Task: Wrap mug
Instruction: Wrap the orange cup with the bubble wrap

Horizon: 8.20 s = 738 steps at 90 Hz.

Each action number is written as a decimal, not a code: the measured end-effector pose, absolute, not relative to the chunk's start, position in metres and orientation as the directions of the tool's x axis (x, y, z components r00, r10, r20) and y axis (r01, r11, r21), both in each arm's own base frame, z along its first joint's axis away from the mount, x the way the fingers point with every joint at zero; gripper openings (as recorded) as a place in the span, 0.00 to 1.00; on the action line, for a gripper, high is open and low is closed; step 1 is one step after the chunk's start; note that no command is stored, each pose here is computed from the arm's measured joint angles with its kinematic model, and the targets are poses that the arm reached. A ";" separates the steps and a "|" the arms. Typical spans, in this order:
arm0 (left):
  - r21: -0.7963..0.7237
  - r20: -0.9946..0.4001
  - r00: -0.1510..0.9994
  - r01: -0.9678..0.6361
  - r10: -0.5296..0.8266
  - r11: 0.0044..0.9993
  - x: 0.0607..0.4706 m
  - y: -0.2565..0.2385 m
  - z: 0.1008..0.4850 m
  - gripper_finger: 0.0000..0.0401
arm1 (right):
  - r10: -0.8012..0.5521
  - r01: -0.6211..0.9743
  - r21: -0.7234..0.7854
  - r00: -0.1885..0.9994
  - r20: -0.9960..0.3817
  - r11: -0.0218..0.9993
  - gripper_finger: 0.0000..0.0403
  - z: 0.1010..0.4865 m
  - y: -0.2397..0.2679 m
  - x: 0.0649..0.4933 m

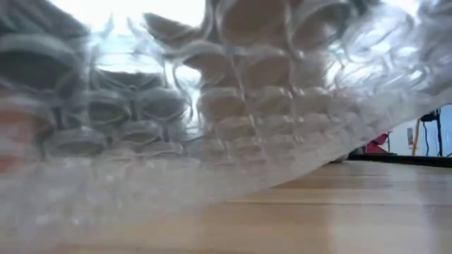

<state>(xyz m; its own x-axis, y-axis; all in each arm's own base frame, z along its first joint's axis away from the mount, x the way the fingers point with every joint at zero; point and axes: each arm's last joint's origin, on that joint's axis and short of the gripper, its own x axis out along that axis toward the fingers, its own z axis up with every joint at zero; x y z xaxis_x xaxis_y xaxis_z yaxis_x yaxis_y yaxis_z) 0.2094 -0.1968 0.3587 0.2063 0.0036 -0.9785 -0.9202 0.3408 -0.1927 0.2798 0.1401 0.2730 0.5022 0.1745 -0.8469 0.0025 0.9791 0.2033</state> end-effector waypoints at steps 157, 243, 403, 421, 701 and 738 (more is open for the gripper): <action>-0.491 -0.871 0.453 -0.780 -0.190 0.389 0.186 -0.185 0.239 0.03 | 0.125 0.175 0.262 0.554 -0.823 0.949 0.58 0.275 0.127 0.290; -0.100 -0.992 0.006 -0.667 -0.129 0.738 0.269 -0.129 0.202 0.00 | 0.076 0.170 0.185 0.505 -0.860 0.968 0.58 0.271 0.119 0.286; -0.340 -0.911 0.356 -0.368 -0.206 0.866 0.197 -0.133 0.338 0.51 | 0.265 -0.417 -0.127 0.755 -0.600 0.900 0.58 0.291 0.245 0.307; -0.329 -0.911 0.355 -0.325 -0.209 0.887 0.197 -0.133 0.338 0.51 | 0.141 -0.363 -0.232 0.759 -0.636 0.903 0.58 0.272 0.305 0.356; -0.211 -0.835 0.550 -0.352 0.019 0.912 0.208 -0.121 0.427 0.51 | -0.204 0.262 -0.022 0.691 -0.694 0.965 0.00 0.315 0.008 0.498; -0.202 -0.903 0.430 -0.460 0.018 0.865 0.196 -0.117 0.410 0.51 | -0.186 0.258 0.000 0.696 -0.693 0.966 0.00 0.316 0.005 0.498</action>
<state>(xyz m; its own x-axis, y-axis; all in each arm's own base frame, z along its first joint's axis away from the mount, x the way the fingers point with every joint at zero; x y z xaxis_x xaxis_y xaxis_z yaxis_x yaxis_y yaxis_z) 0.1957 -0.1174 0.4102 0.4297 0.0176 -0.9028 -0.4596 0.8649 -0.2019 0.4984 0.0049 0.3161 0.6964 -0.1860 -0.6931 0.2578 0.9662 -0.0003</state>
